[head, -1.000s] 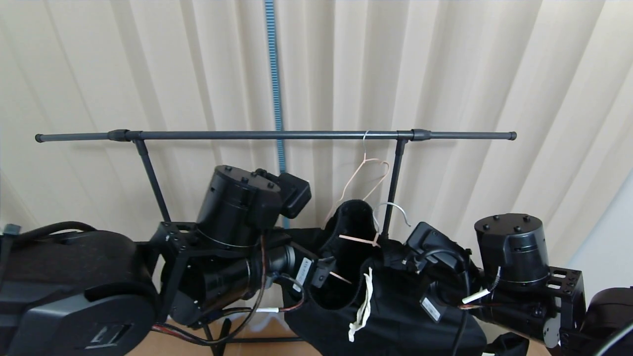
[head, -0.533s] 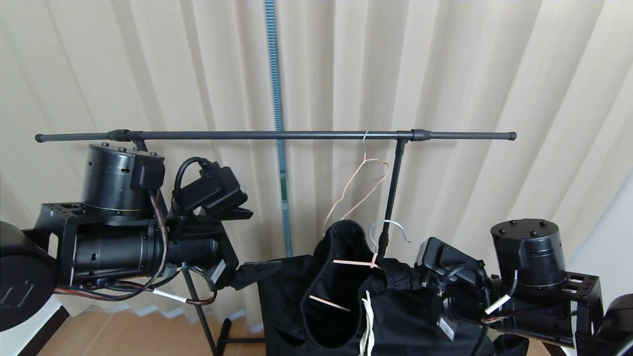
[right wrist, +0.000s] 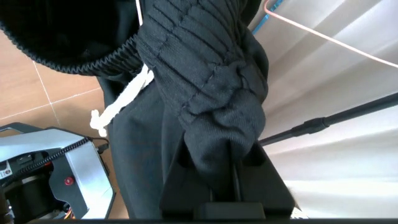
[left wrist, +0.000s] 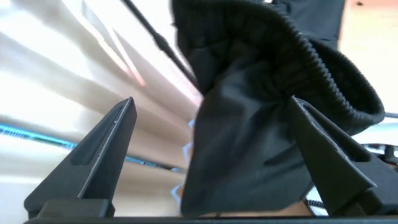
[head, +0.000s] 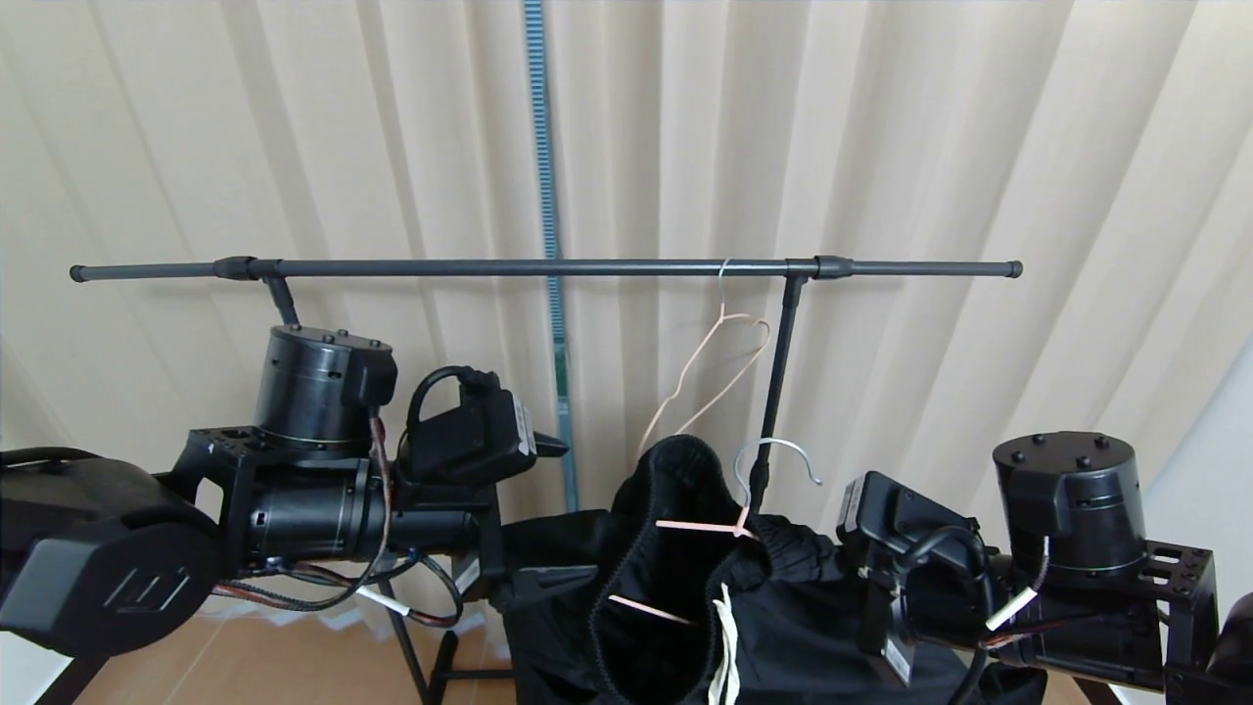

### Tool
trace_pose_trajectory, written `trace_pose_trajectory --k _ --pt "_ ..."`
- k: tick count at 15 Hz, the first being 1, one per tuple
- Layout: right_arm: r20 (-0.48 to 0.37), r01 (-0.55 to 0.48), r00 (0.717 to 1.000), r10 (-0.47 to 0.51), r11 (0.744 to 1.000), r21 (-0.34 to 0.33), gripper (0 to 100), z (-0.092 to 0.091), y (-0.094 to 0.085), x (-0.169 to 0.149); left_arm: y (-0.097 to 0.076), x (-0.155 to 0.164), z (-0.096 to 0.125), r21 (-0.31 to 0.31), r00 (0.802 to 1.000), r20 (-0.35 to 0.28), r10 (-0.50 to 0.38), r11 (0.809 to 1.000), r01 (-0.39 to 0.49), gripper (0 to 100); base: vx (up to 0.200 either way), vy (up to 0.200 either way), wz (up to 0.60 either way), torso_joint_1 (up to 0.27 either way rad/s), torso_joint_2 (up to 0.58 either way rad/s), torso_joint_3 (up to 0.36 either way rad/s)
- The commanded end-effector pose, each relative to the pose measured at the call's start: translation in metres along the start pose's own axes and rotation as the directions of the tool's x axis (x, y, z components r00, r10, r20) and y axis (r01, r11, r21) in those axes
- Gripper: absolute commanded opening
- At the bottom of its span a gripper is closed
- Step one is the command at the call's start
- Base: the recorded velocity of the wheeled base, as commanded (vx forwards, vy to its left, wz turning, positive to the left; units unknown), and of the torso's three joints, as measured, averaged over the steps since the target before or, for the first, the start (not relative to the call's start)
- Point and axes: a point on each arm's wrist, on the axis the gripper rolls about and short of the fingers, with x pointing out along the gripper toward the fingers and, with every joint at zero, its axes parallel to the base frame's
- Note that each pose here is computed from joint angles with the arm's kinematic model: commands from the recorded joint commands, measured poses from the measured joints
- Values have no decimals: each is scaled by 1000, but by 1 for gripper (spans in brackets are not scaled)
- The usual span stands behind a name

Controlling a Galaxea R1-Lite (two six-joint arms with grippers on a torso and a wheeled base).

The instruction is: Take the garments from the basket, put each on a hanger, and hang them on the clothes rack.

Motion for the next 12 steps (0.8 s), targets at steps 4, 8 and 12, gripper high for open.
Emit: trace_pose_trajectory --k 4,8,12 --pt "15 -11 1000 11 1000 -4 0 2 1 -2 -9 21 -5 10 998 -4 -61 998 62 100 0 0 0 0 0 0" --pt "19 -27 999 27 1000 -13 0 4 5 -1 -15 30 -2 16 996 -1 -94 995 94 100 0 0 0 0 0 0" --pt "38 -44 998 45 999 -29 0 8 11 -4 -17 33 -6 5 994 -13 -104 995 104 100 0 0 0 0 0 0"
